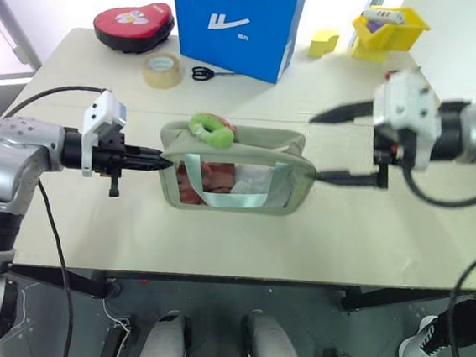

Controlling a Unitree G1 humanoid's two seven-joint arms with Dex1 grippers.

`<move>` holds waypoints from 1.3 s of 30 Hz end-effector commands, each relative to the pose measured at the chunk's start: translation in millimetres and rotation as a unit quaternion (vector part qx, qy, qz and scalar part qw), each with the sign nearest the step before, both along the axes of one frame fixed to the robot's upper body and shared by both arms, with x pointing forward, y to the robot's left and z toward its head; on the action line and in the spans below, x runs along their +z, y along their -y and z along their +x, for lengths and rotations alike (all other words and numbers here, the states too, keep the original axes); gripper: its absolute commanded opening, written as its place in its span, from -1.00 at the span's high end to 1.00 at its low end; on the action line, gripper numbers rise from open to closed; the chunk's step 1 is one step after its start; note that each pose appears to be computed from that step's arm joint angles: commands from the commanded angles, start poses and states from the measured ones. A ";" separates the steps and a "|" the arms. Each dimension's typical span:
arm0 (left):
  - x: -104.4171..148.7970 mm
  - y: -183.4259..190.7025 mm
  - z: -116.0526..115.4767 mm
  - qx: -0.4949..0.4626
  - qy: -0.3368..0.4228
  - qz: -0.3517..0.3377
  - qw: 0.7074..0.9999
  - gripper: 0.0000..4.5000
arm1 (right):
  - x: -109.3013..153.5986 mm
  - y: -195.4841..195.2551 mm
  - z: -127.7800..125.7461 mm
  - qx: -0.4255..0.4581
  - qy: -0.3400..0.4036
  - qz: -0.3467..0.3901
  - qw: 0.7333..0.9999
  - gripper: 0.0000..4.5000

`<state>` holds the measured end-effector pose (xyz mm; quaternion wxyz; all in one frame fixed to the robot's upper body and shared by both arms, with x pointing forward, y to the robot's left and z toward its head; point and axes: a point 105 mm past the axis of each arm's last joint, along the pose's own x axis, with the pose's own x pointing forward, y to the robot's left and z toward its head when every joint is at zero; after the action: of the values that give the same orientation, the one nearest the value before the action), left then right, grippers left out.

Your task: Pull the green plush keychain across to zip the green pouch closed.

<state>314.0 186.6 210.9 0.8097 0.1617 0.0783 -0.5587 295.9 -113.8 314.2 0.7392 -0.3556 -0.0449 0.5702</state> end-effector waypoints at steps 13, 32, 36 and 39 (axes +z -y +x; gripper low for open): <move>4.3 5.3 -0.2 -0.008 0.023 0.005 1.000 1.00 | -13.3 -106.5 36.8 0.037 -0.026 -0.015 0.999 -0.88; 4.0 -0.9 0.2 0.005 0.023 0.010 1.000 1.00 | -10.0 -87.2 40.9 0.009 -0.039 -0.026 0.999 0.97; -1.7 -8.2 1.4 0.024 0.018 0.014 0.999 1.00 | -2.3 -50.0 41.0 -0.030 -0.036 -0.022 0.999 0.97; -5.4 -11.8 0.9 0.035 0.013 0.013 0.999 1.00 | 1.7 -23.6 37.8 -0.067 -0.040 -0.016 0.997 0.97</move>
<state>314.8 188.8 207.8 0.8179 0.1697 0.0675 -0.5456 340.3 -77.2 298.3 0.7574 -0.3477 0.0384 0.5513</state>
